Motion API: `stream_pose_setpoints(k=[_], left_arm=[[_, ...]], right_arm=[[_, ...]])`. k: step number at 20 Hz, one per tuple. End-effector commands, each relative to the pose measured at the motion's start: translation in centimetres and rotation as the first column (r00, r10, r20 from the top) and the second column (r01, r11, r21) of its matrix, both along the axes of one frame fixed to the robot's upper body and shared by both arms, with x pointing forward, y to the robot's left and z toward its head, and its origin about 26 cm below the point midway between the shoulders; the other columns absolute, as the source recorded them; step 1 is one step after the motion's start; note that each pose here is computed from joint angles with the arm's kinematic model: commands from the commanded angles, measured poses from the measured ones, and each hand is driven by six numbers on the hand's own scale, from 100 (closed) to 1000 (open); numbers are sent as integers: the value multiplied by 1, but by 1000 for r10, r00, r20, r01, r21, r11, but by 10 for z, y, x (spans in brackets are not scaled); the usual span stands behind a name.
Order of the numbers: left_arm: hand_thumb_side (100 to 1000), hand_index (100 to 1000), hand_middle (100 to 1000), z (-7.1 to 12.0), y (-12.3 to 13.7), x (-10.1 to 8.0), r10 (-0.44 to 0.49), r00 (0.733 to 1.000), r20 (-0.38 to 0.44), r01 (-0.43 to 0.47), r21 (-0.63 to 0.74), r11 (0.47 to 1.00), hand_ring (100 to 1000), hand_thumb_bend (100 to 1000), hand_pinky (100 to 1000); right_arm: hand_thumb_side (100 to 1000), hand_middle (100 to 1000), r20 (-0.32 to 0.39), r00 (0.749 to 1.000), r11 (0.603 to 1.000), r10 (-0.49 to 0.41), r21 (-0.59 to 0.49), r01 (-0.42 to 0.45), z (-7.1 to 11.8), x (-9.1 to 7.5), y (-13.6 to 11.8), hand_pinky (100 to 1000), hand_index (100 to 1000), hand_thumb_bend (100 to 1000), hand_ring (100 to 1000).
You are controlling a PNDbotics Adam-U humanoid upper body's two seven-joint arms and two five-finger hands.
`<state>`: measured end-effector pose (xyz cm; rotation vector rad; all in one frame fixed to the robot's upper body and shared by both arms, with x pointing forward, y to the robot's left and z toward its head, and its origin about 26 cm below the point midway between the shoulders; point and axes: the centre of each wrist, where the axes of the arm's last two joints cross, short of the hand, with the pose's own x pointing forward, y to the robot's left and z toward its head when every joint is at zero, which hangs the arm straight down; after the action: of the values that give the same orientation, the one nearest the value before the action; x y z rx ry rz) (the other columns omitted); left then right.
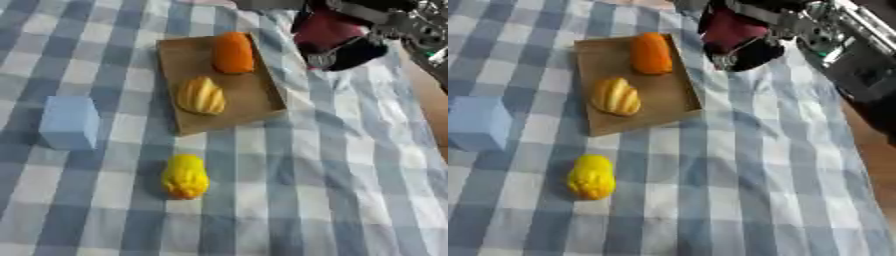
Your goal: Pick up objects on the table and place them in the box.
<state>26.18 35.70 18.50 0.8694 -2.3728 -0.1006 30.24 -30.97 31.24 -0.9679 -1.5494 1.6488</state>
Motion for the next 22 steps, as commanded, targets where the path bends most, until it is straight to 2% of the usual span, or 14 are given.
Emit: stream_pose_setpoints(k=[1,8,18,22], left_arm=[[603,759,731,9,1,0,-12,1000,13,12,27,1000,729,321,856],[604,759,731,10,0,1,-21,1000,12,21,23,1000,729,319,856],[604,758,730,11,-1,2,-31,999,14,31,20,999,729,320,856],[604,759,730,11,-2,2,-36,999,13,36,19,999,729,319,856]], right_arm=[[196,674,9,1000,996,27,-82,-26,9,-7,10,662,721,100,569],[200,674,-23,996,990,81,-114,-83,4,-2,27,662,719,100,571],[198,675,-3,998,992,61,-111,-61,-10,27,31,664,721,100,573],[215,717,-19,997,991,70,-115,-71,-17,34,36,705,765,100,646]])
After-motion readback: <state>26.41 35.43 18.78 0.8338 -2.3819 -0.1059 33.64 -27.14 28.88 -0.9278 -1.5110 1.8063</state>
